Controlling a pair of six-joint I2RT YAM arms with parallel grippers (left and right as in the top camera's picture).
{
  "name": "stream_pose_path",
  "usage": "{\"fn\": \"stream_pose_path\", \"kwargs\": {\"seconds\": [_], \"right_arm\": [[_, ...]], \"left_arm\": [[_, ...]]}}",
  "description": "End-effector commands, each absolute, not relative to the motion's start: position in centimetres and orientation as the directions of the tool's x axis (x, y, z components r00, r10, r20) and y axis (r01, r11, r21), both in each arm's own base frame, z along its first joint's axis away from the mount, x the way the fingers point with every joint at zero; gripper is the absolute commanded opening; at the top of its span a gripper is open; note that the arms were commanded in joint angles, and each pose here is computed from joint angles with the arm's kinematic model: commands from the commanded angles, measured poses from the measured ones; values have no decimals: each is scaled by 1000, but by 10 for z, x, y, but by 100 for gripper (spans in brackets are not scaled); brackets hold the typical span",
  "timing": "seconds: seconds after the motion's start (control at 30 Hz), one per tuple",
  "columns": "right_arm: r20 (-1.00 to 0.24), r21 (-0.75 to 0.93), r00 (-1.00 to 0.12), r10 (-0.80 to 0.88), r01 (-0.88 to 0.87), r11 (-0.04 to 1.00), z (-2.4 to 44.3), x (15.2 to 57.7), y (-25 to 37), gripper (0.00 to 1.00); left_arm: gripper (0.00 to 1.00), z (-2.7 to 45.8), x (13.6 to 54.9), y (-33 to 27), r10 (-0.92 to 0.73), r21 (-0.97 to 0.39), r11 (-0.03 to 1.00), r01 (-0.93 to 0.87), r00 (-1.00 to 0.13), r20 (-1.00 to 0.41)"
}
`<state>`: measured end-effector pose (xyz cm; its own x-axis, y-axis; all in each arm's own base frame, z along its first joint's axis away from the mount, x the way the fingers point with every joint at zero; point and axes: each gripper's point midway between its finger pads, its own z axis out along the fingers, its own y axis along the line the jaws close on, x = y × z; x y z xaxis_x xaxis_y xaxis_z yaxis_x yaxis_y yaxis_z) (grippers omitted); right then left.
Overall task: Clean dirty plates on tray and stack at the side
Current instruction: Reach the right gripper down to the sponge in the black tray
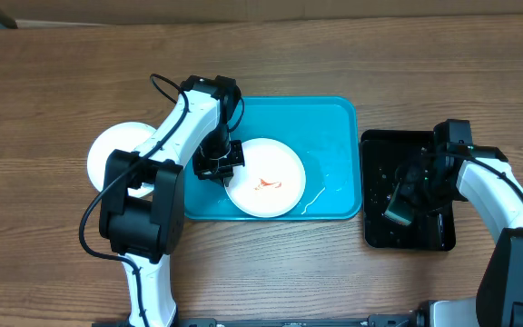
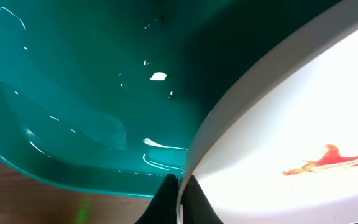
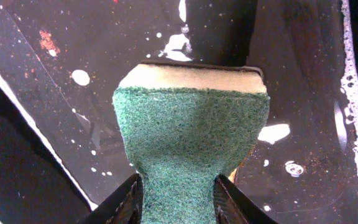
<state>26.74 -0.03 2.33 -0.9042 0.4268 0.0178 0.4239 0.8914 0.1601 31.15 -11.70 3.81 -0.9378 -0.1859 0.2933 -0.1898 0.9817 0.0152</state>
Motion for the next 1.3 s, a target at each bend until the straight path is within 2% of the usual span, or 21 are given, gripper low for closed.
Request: {"fn": "stream_pose_path", "kwargs": {"seconds": [0.0, 0.27, 0.33, 0.5, 0.57, 0.93, 1.27], "right_arm": [[21, 144, -898, 439, 437, 888, 22, 263, -1, 39], [31, 139, -898, 439, 439, 888, 6, 252, 0, 38], [34, 140, -894, 446, 446, 884, 4, 250, 1, 33], [27, 143, -895, 445, 444, 884, 8, 255, 0, 9], [24, 144, -895, 446, 444, 884, 15, 259, 0, 4], [-30, 198, -927, 375, 362, 911, 91, 298, 3, 4], [6, 208, -929, 370, 363, 908, 96, 292, 7, 4]], "left_arm": [[4, 42, 311, -120, -168, 0, 985, -175, -944, 284], [4, 42, 311, -120, -167, 3, 985, -174, -944, 283], [4, 42, 311, -120, -167, 3, 985, -173, -944, 283], [4, 42, 311, -120, -167, 3, 985, -174, -944, 283], [4, 42, 311, -120, -167, 3, 985, -173, -944, 283], [4, 42, 311, -120, -167, 3, 985, -173, -945, 283], [4, 42, 311, -120, -167, 3, 985, -173, -945, 283]]}}
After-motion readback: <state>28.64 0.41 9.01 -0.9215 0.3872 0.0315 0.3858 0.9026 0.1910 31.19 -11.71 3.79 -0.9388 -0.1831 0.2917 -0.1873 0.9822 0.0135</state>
